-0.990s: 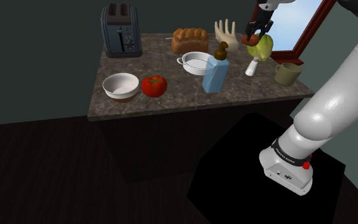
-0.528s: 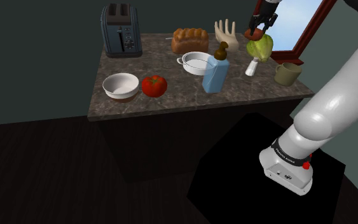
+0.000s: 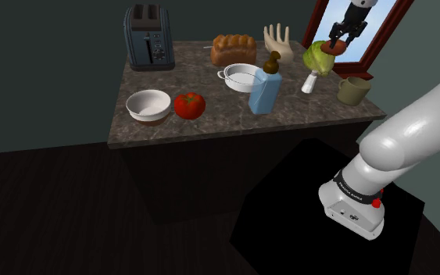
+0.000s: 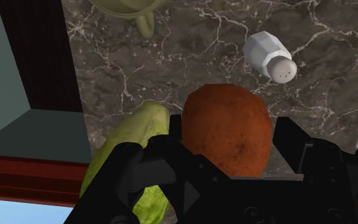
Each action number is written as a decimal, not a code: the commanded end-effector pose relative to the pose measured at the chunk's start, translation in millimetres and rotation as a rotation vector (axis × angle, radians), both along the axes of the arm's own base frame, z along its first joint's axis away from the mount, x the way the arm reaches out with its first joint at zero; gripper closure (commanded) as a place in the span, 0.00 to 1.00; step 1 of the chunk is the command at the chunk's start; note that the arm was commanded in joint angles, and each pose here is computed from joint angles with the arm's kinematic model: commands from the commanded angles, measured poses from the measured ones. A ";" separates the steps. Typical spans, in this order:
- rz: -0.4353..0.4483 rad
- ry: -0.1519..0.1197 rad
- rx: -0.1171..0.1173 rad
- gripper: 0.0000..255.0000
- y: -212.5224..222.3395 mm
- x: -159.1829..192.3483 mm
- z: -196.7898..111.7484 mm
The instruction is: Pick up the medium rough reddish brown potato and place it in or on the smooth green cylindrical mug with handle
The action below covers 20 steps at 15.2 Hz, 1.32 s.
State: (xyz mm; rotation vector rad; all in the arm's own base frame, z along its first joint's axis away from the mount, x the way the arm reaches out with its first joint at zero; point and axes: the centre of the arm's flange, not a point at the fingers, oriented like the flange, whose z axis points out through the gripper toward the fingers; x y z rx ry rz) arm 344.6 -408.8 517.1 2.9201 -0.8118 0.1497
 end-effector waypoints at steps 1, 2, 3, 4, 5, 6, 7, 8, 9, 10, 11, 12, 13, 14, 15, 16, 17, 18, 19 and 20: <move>0.002 0.000 0.000 1.00 -0.9 -27.0 3.9; 0.002 0.000 0.000 1.00 -2.8 -40.0 4.8; 0.002 0.000 0.000 1.00 -4.8 -53.0 5.7; 0.002 0.000 0.000 1.00 -6.7 -66.1 6.5; 0.002 0.000 0.000 1.00 -8.7 -79.1 7.4; 0.002 0.000 0.000 1.00 -10.7 -92.1 8.3; 0.002 0.000 0.000 1.00 -12.6 -105.2 9.1; 0.002 0.000 0.000 1.00 -14.6 -118.2 10.0; 0.002 0.000 0.000 1.00 -16.5 -131.2 10.8; 0.002 0.000 0.000 1.00 -18.5 -144.2 11.7; 0.002 0.000 0.000 1.00 -21.2 -162.5 12.9; 0.002 0.000 0.000 1.00 -21.2 -162.5 7.6; 0.002 0.000 0.000 1.00 -21.2 -162.5 2.3; 0.002 0.000 0.000 1.00 -21.2 -162.5 -2.9; 0.002 0.000 0.000 1.00 -21.2 -162.5 -8.2; 0.002 0.000 0.000 1.00 -21.2 -162.5 -13.5; 0.002 0.000 0.000 1.00 -21.2 -162.5 -18.8; 0.002 0.000 0.000 1.00 -21.2 -162.5 -24.1; 0.002 0.000 0.000 1.00 -21.2 -162.5 -29.3; 0.002 0.000 0.000 1.00 -21.2 -162.5 -34.6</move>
